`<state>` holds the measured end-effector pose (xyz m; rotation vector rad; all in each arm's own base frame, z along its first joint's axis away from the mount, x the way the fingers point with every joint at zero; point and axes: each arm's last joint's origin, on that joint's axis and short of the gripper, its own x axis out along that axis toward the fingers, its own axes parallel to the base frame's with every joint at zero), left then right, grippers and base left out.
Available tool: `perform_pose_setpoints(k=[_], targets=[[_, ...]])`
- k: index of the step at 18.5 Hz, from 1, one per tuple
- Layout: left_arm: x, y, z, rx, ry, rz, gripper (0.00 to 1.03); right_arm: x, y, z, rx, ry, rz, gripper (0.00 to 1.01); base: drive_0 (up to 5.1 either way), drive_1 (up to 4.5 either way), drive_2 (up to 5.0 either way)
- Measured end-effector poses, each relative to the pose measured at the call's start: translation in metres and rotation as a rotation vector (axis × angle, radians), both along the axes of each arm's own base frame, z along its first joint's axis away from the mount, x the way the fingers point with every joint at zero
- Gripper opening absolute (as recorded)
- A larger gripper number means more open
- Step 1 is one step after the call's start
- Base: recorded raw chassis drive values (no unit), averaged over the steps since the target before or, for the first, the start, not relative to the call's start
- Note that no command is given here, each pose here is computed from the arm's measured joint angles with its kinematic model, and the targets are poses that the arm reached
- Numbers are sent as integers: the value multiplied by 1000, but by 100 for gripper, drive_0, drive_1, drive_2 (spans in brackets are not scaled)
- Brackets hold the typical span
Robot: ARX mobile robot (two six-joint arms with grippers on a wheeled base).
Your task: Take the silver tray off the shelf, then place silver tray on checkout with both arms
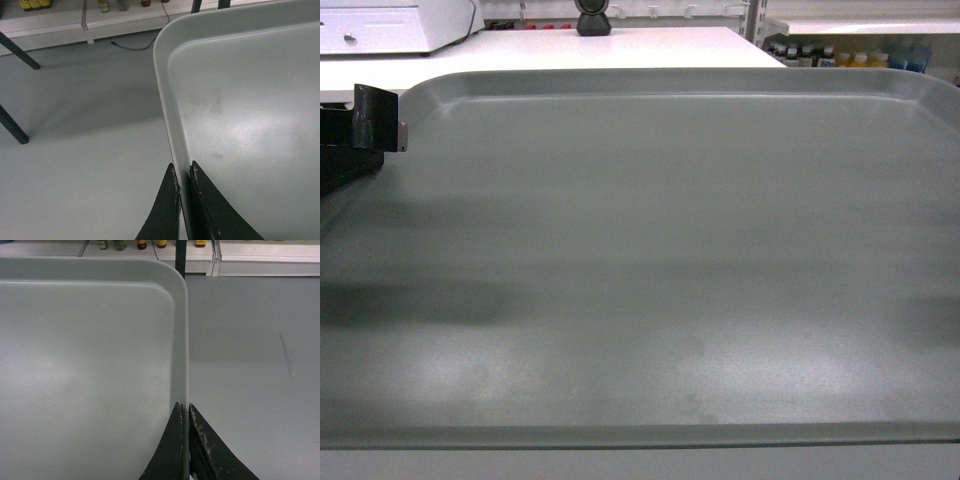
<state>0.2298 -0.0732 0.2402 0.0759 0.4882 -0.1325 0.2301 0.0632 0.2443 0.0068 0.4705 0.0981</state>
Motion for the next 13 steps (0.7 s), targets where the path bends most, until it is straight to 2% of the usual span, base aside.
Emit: perform_pose_setpoints(k=[9, 13], targets=[[0, 0, 0, -1, -2, 0, 4, 0, 0, 1, 1, -5, 0, 2, -499, 246, 246], [0, 1, 0, 1, -1, 5, 4, 0, 0, 0, 0, -1, 0, 2, -8, -8, -8]])
